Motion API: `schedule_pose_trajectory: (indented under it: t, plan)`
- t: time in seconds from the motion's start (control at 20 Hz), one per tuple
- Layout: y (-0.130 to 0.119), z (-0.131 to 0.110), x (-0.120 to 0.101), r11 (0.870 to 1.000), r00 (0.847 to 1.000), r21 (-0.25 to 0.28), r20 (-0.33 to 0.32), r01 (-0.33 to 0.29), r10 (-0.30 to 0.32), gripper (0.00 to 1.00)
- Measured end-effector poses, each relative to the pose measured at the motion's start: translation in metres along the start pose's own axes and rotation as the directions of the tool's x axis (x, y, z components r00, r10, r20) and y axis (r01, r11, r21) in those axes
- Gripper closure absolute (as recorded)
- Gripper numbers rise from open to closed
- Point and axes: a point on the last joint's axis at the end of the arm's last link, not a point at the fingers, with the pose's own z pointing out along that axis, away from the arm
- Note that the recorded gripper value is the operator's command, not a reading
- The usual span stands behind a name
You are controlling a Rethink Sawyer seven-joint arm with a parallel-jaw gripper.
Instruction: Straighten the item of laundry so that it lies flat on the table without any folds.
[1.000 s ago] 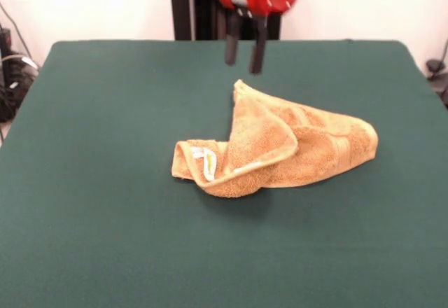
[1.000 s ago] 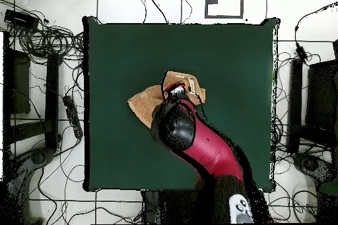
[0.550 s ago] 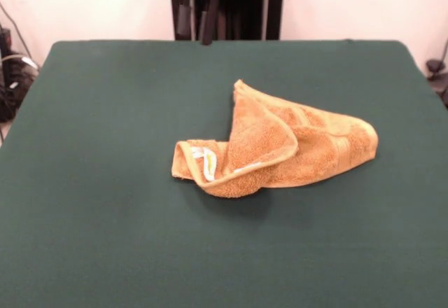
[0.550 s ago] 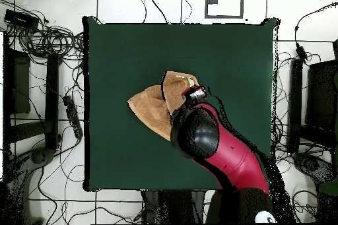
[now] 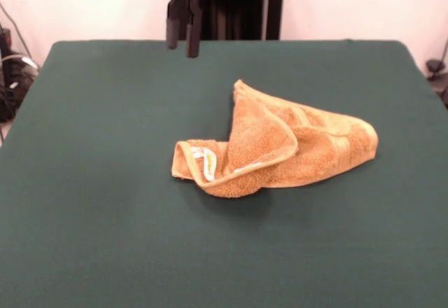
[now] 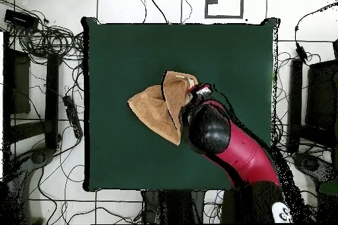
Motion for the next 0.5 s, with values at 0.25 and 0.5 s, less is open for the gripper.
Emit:
schedule_pose_trajectory:
  t: [0.25,0.5]
  plan:
    - [0.012,0.009,-0.002,0.999,1.0,-0.047,-0.014,-0.014,0.013,0.0]
    - [0.029,0.011,0.01,0.996,0.999,-0.087,-0.032,-0.003,0.0,0.0]
